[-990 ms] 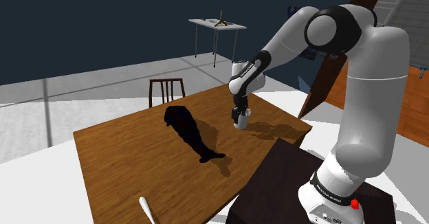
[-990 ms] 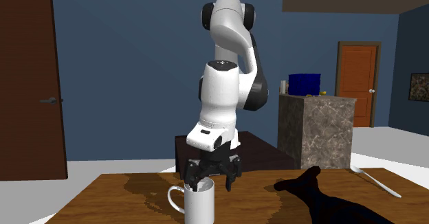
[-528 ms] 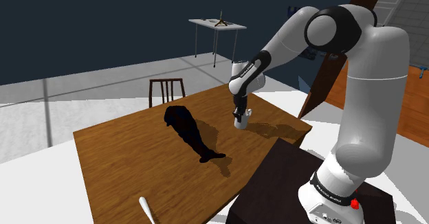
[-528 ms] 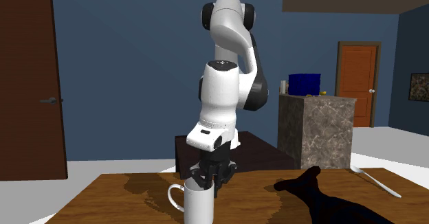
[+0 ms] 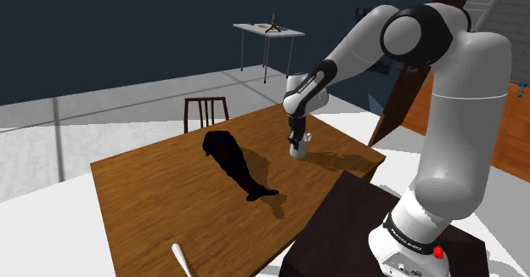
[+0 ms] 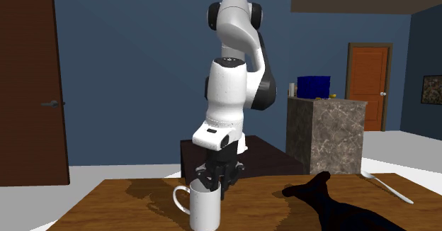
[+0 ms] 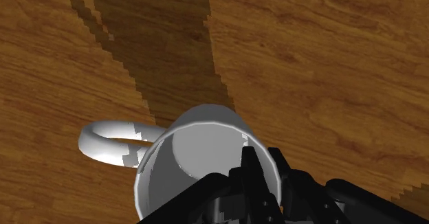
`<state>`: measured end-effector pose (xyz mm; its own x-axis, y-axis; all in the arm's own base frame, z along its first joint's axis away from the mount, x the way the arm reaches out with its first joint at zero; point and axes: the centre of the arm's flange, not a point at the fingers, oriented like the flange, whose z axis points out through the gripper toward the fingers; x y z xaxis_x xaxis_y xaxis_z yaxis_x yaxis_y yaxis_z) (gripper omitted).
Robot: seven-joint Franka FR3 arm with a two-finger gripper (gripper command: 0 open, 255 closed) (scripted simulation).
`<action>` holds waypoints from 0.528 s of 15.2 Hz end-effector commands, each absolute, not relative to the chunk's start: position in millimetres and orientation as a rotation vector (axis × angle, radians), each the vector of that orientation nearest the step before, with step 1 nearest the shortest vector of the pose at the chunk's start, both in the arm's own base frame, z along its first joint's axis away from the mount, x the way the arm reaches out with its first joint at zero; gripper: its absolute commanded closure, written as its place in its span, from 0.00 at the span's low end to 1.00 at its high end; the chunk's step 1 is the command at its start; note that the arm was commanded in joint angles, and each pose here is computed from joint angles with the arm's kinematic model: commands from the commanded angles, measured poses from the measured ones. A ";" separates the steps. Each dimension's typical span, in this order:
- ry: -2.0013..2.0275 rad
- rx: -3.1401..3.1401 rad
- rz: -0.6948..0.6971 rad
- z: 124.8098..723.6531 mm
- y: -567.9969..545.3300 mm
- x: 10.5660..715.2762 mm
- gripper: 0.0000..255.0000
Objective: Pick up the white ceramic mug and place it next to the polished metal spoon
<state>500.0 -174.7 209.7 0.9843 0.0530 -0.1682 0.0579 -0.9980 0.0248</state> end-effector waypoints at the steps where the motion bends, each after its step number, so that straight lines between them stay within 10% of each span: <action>1: 0.086 3.100 -0.262 219.7 -175.5 500.5 1.00; 8: 0.086 3.100 -0.262 256.7 -175.5 500.5 1.00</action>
